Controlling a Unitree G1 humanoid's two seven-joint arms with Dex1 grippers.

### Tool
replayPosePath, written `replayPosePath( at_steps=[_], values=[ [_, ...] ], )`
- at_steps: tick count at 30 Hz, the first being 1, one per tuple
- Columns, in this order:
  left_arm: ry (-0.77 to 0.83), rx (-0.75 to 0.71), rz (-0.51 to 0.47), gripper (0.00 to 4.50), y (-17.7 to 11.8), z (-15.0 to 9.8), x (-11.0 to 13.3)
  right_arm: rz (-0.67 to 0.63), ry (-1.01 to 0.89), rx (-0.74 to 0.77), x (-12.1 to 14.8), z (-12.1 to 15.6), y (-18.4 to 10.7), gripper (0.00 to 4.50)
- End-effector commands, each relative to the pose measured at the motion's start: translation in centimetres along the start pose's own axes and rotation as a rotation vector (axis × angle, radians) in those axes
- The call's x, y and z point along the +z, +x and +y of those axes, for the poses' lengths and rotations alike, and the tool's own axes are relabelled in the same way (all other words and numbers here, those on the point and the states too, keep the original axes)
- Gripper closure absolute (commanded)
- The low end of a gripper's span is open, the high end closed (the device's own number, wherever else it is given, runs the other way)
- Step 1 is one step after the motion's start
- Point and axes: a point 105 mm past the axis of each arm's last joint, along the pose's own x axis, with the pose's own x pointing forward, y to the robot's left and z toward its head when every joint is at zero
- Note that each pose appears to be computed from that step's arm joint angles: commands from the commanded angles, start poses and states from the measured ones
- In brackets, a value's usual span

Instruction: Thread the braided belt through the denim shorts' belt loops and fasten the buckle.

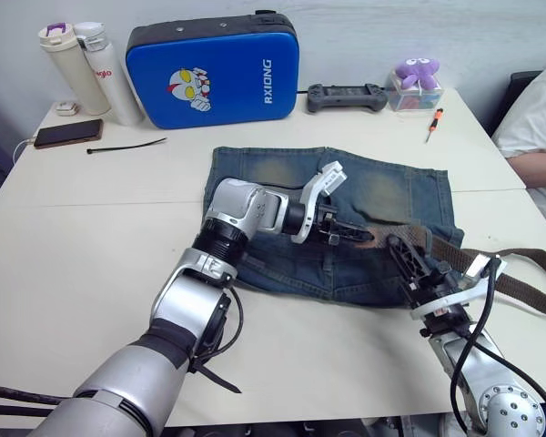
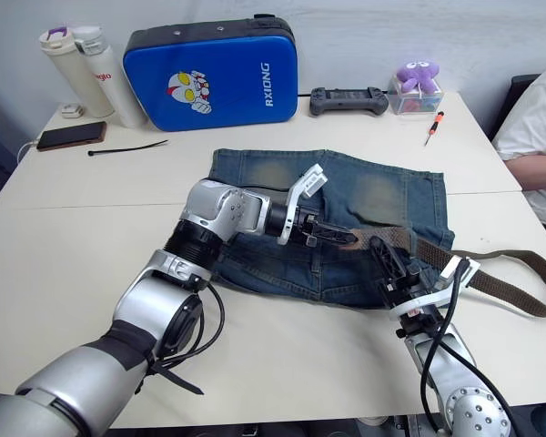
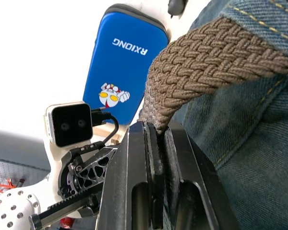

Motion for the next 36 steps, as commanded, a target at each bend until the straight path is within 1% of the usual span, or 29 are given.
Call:
replayPosePath(
  at_steps=[1, 4, 5, 6, 7, 8, 9, 10, 12, 14, 16, 20, 27, 29, 30, 32, 33, 35, 36],
  values=[
    [0.07, 0.024, 0.002, 3.28, -0.6, 0.1, 0.5, -0.061, -0.01, 0.04, 1.5, 0.8, 0.1, 4.5],
    [0.199, 0.096, 0.002, 1.89, -2.0, 0.8, 1.3, -0.045, -0.019, 0.016, 1.3, 0.3, 0.3, 4.5],
    [0.229, 0.109, 0.001, 1.6, -2.5, 0.9, 1.6, -0.04, -0.018, 0.01, 1.2, 0.2, 0.3, 4.5],
    [0.258, 0.117, -0.011, 1.12, -3.5, 0.9, 2.1, -0.024, -0.023, -0.003, 1.0, 0.0, 0.4, 4.5],
    [0.279, 0.122, -0.022, 0.74, -4.3, 0.8, 2.5, -0.013, -0.025, -0.015, 0.8, -0.2, 0.4, 4.5],
    [0.291, 0.124, -0.028, 0.2, -4.7, 0.7, 2.7, -0.006, -0.027, -0.022, 0.6, -0.3, 0.4, 4.5],
    [0.295, 0.122, -0.043, 0.04, -5.6, 0.5, 3.1, 0.022, -0.021, -0.034, 0.0, -0.5, 0.4, 4.5],
    [0.296, 0.12, -0.051, 0.04, -6.1, 0.4, 3.3, 0.04, -0.016, -0.041, -0.4, -0.5, 0.4, 4.5],
    [0.338, 0.153, -0.069, 0.04, -8.0, 0.3, 3.8, 0.076, 0.011, -0.031, -1.6, -0.2, 0.4, 4.5],
    [0.349, 0.197, -0.099, 0.04, -9.9, 0.5, 4.1, 0.13, 0.053, -0.023, -3.6, 0.2, 0.8, 4.5],
    [0.349, 0.23, -0.108, 0.04, -10.9, 0.8, 4.0, 0.18, 0.079, -0.019, -5.1, 0.4, 1.1, 4.5],
    [0.331, 0.274, -0.111, 0.04, -11.6, 1.4, 3.1, 0.251, 0.13, 0.008, -6.8, 0.9, 1.5, 4.5],
    [0.305, 0.307, -0.126, 0.04, -12.0, 1.7, 2.3, 0.337, 0.163, 0.097, -7.6, 2.2, 1.6, 4.5],
    [0.298, 0.307, -0.131, 0.04, -12.0, 1.7, 2.2, 0.315, 0.147, 0.072, -7.1, 1.7, 1.8, 4.5],
    [0.296, 0.307, -0.134, 0.04, -12.1, 1.6, 2.1, 0.283, 0.13, 0.051, -6.4, 1.2, 1.9, 4.5],
    [0.293, 0.305, -0.141, 0.04, -12.2, 1.5, 2.0, 0.182, 0.091, -0.012, -4.1, -0.3, 2.0, 4.5],
    [0.302, 0.302, -0.14, 0.04, -12.2, 1.4, 1.9, 0.142, 0.074, -0.024, -3.0, -0.5, 1.9, 4.5],
    [0.328, 0.298, -0.136, 0.04, -12.4, 1.3, 1.7, 0.115, 0.041, -0.027, -1.5, -0.4, 1.5, 4.5],
    [0.356, 0.304, -0.144, 0.04, -12.7, 1.3, 1.7, 0.099, 0.018, -0.013, -0.6, 0.2, 1.2, 4.5]
  ],
)
